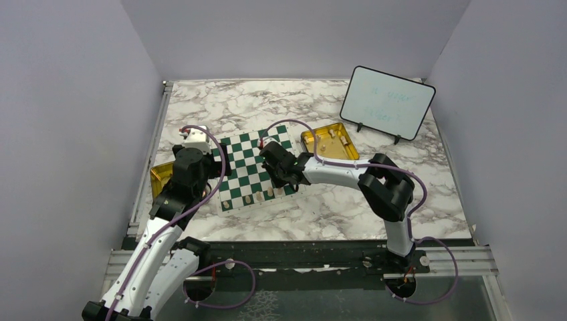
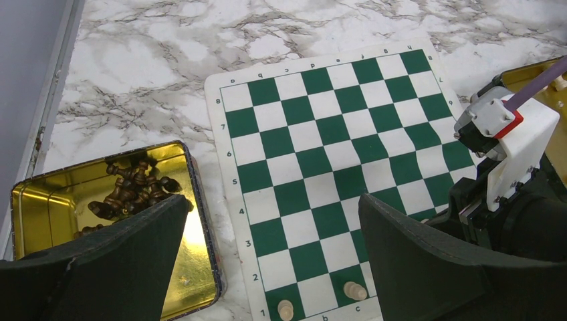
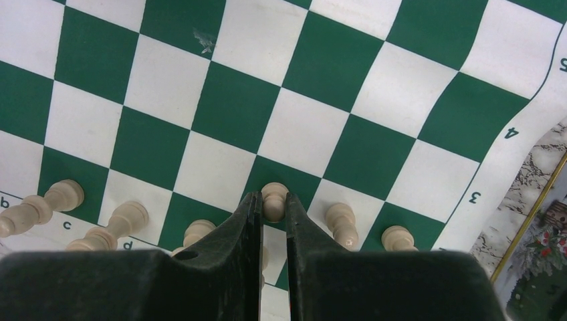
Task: Set up the chess pieces on the board
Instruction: Place the chess piece on the chessboard, then pick up the chess piece from the storage box.
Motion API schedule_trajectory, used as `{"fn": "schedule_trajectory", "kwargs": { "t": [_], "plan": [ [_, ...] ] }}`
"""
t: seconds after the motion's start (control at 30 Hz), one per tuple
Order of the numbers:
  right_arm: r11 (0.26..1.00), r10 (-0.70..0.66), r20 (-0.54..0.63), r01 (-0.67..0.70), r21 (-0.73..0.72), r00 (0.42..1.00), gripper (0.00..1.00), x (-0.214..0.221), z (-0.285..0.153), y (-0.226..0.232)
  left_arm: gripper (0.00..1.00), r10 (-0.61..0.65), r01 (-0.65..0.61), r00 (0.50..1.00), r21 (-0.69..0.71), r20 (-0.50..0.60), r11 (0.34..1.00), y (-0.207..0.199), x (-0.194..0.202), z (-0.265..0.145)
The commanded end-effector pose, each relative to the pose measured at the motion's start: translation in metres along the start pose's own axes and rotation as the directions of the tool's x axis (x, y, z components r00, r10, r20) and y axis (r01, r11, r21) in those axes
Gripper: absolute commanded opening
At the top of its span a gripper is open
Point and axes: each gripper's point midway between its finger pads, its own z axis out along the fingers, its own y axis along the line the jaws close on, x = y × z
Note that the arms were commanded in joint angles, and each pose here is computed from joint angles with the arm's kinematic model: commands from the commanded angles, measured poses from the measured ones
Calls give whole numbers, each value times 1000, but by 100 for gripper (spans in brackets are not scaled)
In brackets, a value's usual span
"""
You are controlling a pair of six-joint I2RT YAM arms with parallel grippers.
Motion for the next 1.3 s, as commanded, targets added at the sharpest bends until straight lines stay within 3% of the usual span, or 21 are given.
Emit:
{"fn": "schedule_trajectory", "kwargs": {
  "t": [0.0,0.43,0.9,1.27],
  "plan": [
    [1000,-3,-6,3,20,1000,19,-2,2,2,99,-9,9,999,-7,31,1000,1,-13,-4],
    [1000,11,40,-12,26,999,34,-20,-6,2,99,-8,9,999,-4,33,1000,0,-13,-4],
    [990,-3,193,-25,142,981,34,-62,-55,-26,99,-7,7,999,-1,33,1000,0,-12,-5],
    [959,23,271,-98,266,962,34,-81,-78,-94,99,-6,5,999,12,37,1000,-2,-12,-6]
  ]
}}
